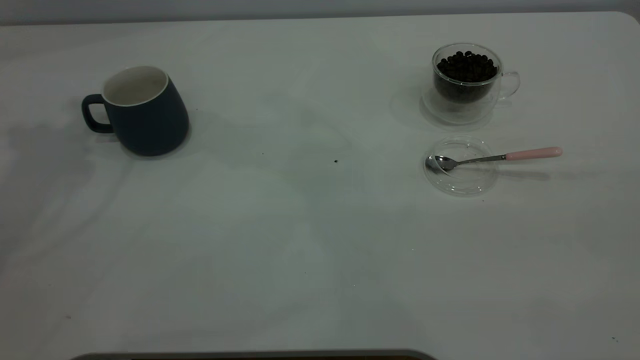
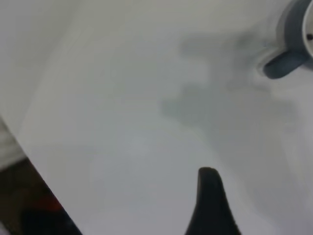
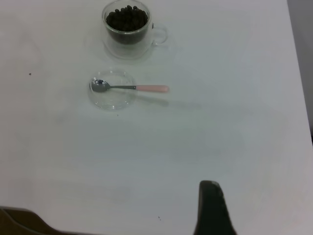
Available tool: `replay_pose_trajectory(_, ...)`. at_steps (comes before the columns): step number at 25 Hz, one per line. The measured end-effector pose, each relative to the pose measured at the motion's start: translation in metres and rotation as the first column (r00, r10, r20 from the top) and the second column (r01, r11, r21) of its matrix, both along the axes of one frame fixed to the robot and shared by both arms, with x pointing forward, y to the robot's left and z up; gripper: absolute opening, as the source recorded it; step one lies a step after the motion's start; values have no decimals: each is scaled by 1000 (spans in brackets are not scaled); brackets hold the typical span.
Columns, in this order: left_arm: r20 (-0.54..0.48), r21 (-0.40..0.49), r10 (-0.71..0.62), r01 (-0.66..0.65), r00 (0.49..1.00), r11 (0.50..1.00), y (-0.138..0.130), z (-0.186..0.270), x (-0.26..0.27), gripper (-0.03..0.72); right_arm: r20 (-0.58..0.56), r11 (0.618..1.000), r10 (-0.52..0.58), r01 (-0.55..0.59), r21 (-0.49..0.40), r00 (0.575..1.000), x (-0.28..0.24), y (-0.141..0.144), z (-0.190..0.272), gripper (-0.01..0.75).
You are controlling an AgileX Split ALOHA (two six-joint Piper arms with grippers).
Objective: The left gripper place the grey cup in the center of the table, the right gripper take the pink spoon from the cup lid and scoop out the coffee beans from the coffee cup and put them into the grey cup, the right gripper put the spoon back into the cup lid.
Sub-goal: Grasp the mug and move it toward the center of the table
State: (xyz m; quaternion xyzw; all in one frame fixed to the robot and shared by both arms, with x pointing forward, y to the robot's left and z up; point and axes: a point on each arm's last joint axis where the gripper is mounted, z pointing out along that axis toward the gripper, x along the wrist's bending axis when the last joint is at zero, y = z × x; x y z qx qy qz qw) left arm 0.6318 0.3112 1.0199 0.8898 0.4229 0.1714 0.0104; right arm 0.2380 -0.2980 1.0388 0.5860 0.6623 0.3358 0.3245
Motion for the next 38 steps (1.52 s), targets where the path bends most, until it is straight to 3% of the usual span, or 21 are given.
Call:
replay_pose_trajectory(6, -241, 34, -289, 306, 926, 952, 0, -73, 20, 586, 0, 1000, 0, 0, 0, 1000, 0, 0, 0, 530)
replay_pose_trajectory(17, -335, 48, -533, 579, 777, 814, -23, -152, 35, 586, 0, 1000, 0, 0, 0, 1000, 0, 0, 0, 530)
replay_pose_trajectory(28, -287, 96, -647, 693, 706, 714, -62, -184, 43, 586, 0, 1000, 0, 0, 0, 1000, 0, 0, 0, 530)
replay_pose_trajectory(38, -140, 79, -732, 745, 666, 662, -143, -187, 35, 586, 0, 1000, 0, 0, 0, 1000, 0, 0, 0, 530)
